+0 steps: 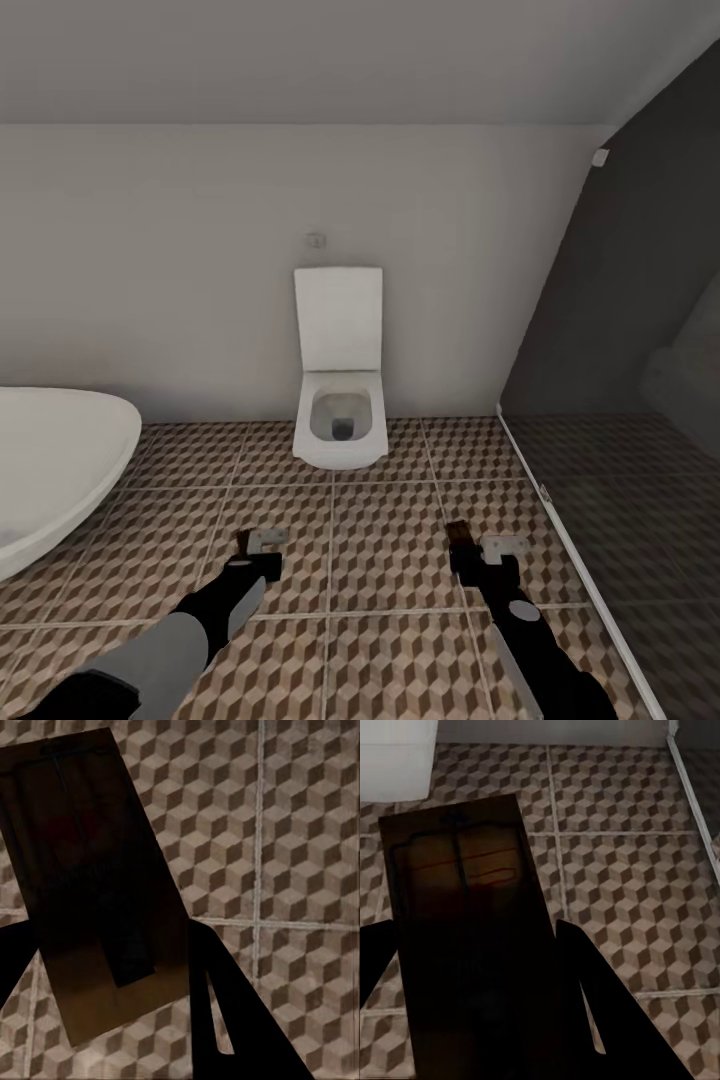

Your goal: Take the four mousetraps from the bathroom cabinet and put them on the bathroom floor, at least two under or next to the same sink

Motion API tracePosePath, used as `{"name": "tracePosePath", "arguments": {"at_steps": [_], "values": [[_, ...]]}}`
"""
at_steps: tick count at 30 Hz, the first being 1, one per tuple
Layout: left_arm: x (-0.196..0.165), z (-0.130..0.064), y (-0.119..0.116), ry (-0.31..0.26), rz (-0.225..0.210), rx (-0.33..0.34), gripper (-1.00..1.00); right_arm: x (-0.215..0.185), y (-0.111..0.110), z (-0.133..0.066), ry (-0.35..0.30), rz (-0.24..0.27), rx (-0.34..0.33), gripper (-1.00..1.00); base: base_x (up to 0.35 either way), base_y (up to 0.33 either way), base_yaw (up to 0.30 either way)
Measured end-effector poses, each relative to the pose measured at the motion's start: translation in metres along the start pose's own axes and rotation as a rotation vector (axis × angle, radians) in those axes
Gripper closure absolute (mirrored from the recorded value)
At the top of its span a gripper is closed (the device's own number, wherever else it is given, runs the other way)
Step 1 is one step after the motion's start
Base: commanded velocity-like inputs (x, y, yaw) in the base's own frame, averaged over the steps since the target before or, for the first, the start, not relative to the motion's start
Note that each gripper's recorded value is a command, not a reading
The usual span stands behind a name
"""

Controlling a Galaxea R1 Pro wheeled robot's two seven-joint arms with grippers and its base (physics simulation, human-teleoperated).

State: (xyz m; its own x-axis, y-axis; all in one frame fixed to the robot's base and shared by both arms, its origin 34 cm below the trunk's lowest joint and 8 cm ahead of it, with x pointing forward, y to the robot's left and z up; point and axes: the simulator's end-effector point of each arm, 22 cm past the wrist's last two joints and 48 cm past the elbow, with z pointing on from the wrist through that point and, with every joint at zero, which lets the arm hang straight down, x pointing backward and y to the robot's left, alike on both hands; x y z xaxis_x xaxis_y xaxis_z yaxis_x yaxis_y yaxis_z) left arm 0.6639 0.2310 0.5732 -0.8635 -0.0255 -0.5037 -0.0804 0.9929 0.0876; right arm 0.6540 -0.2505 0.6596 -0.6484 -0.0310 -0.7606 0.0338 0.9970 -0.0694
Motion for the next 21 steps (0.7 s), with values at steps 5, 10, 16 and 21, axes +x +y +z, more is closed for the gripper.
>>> {"name": "tracePosePath", "arguments": {"at_steps": [5,10,16,21], "values": [[-0.008,0.000,-0.018,-0.047,-0.005,0.105,1.00,0.025,0.031,0.001,0.080,0.009,-0.124,1.00,0.000,0.000,0.000],[-0.009,0.002,-0.012,-0.118,-0.014,0.112,1.00,0.034,0.047,-0.001,0.100,0.011,-0.195,1.00,0.000,0.000,0.000],[0.011,0.003,-0.015,-0.094,-0.009,0.139,1.00,0.034,0.048,-0.002,0.099,0.014,-0.205,1.00,0.000,0.000,0.000],[0.019,0.003,-0.018,-0.063,-0.007,0.143,1.00,0.031,0.048,-0.001,0.087,0.014,-0.204,1.00,0.000,0.000,0.000]]}}
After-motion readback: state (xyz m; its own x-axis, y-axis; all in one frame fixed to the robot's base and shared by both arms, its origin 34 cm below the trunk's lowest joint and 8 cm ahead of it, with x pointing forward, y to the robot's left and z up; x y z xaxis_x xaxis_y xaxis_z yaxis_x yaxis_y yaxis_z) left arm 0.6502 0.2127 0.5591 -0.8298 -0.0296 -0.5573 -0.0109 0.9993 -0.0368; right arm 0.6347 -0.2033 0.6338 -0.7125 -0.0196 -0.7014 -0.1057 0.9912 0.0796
